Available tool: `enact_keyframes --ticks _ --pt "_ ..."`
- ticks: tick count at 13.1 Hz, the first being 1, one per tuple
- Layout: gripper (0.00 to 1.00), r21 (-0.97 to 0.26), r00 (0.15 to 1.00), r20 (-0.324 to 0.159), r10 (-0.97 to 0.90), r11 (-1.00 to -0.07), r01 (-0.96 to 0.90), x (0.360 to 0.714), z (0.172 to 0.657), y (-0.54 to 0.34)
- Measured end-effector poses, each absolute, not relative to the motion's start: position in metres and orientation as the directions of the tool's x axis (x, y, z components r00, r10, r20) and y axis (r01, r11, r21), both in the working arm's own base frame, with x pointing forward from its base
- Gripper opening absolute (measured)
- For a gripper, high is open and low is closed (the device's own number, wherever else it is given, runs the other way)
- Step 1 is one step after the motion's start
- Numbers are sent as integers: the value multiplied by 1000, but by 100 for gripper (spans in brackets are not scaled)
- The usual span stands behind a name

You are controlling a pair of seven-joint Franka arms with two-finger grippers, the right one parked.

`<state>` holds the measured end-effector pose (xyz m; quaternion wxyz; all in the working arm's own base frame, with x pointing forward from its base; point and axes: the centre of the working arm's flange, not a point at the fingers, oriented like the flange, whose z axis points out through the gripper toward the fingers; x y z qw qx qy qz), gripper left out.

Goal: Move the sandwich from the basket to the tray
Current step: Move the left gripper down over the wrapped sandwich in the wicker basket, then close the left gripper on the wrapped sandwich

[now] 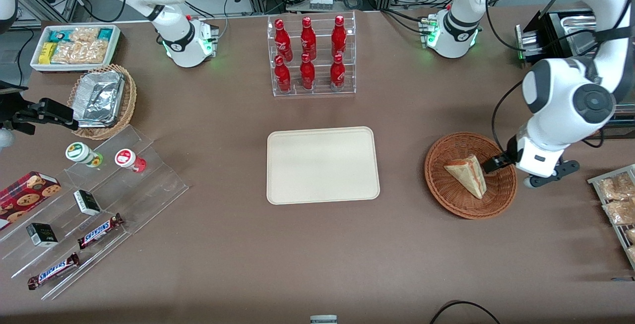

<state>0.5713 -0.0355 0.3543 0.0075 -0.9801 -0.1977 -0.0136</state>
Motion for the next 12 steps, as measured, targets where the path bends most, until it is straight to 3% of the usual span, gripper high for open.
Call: enact_keyframes --ticks 12 --pt "100 -31 898 -13 440 -898 440 549 297 -53"
